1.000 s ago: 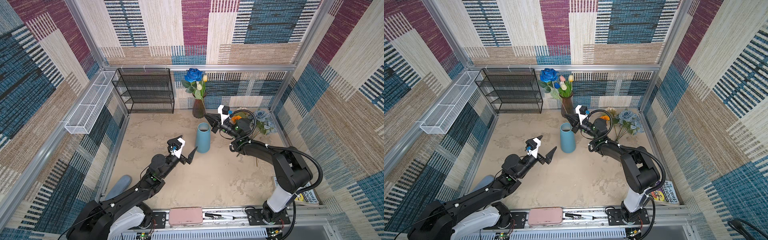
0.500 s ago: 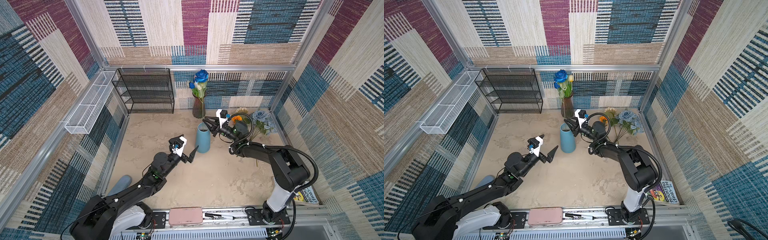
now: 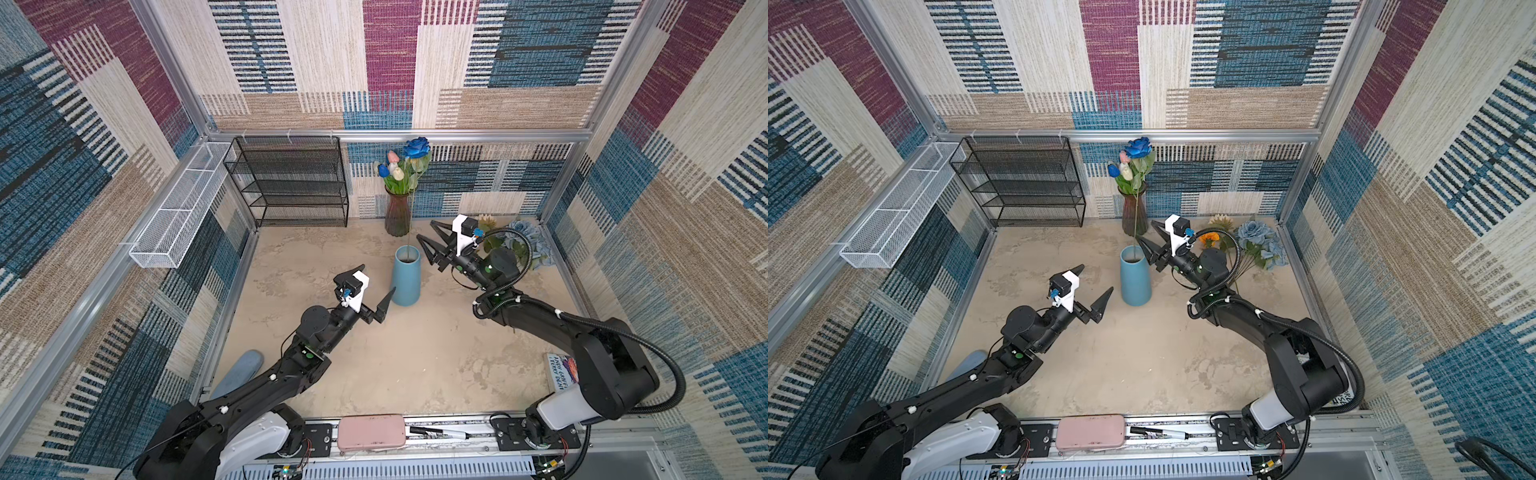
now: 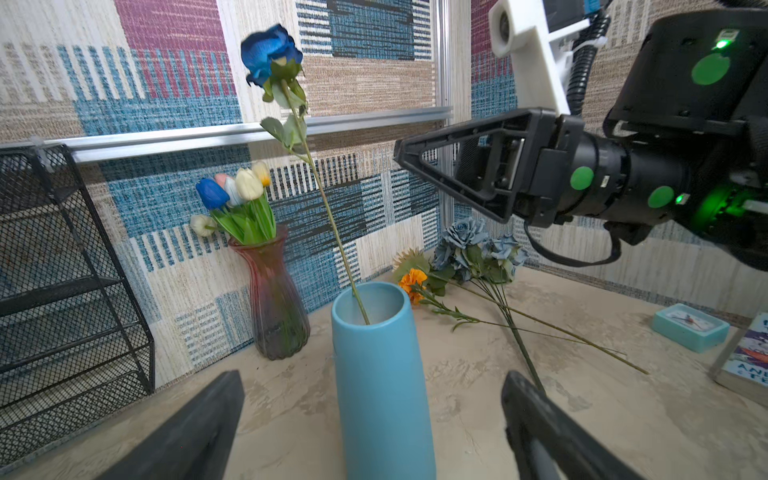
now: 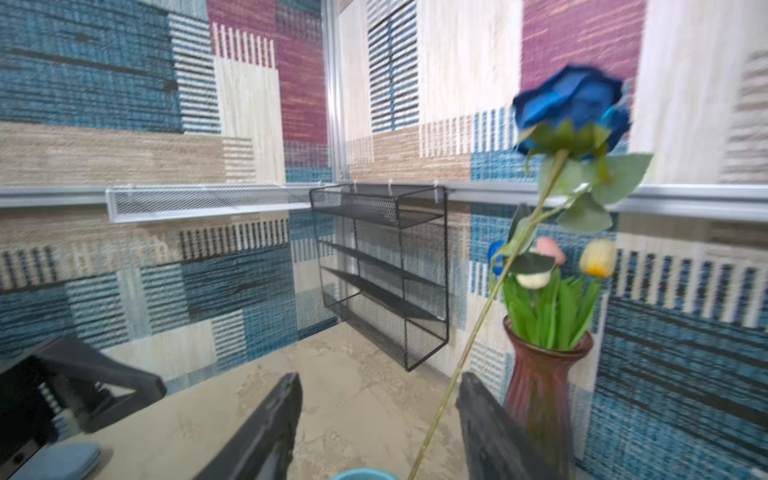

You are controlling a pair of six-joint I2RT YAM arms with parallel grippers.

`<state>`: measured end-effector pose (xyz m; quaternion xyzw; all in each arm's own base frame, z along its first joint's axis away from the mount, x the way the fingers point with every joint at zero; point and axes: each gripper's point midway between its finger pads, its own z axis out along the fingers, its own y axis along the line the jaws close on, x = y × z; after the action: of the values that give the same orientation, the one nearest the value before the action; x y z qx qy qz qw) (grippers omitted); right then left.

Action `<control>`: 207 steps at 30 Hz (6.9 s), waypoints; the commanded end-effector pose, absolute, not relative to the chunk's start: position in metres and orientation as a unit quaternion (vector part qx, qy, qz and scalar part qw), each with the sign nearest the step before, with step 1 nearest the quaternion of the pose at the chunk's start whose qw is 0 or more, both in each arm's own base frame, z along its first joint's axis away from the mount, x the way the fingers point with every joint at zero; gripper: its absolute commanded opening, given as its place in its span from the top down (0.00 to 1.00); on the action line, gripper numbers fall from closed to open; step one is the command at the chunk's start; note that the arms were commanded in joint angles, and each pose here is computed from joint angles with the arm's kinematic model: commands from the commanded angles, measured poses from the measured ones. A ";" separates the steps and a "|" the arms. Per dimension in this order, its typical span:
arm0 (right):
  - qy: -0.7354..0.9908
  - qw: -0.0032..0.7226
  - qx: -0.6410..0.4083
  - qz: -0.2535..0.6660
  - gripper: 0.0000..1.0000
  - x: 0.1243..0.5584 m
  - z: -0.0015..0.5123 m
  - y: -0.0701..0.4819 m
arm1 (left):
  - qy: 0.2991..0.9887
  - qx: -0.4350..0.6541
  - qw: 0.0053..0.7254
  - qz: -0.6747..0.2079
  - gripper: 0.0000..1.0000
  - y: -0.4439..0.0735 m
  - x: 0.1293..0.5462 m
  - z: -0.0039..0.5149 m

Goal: Arrange the flowers into the vase
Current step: 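Release the blue rose and move the right gripper back to the pile, then grasp the cream sunflower stem and lift it with the right gripper, then carry the cream sunflower to the teal vase and insert its stem, then release sunflower, return right gripper to carnation while left gripper nears vase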

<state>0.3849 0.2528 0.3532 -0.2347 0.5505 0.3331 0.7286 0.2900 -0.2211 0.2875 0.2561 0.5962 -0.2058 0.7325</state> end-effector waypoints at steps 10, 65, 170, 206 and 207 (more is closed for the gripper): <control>0.805 0.561 0.021 0.191 0.45 0.472 0.242 0.123 | 0.582 0.337 0.707 -0.222 0.01 -0.241 0.274 0.291; 0.937 0.334 0.096 -0.038 0.89 0.530 0.063 -0.022 | 0.590 0.345 0.683 -0.256 0.01 -0.263 0.288 0.280; 0.547 0.720 -0.158 0.395 0.48 0.436 0.324 0.272 | 0.588 0.254 0.732 -0.231 0.00 -0.228 0.290 0.284; 0.706 0.685 -0.012 0.179 0.36 0.424 0.306 0.128 | 0.559 0.400 0.670 -0.281 0.01 -0.280 0.271 0.290; 0.734 0.657 0.004 0.171 0.41 0.438 0.291 0.116 | 0.560 0.414 0.659 -0.286 0.01 -0.285 0.269 0.287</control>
<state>0.4126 0.1426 0.3334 -0.0454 0.6569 0.2032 0.7247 0.2815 -0.2677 0.3008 0.3478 0.5692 -0.2747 0.6926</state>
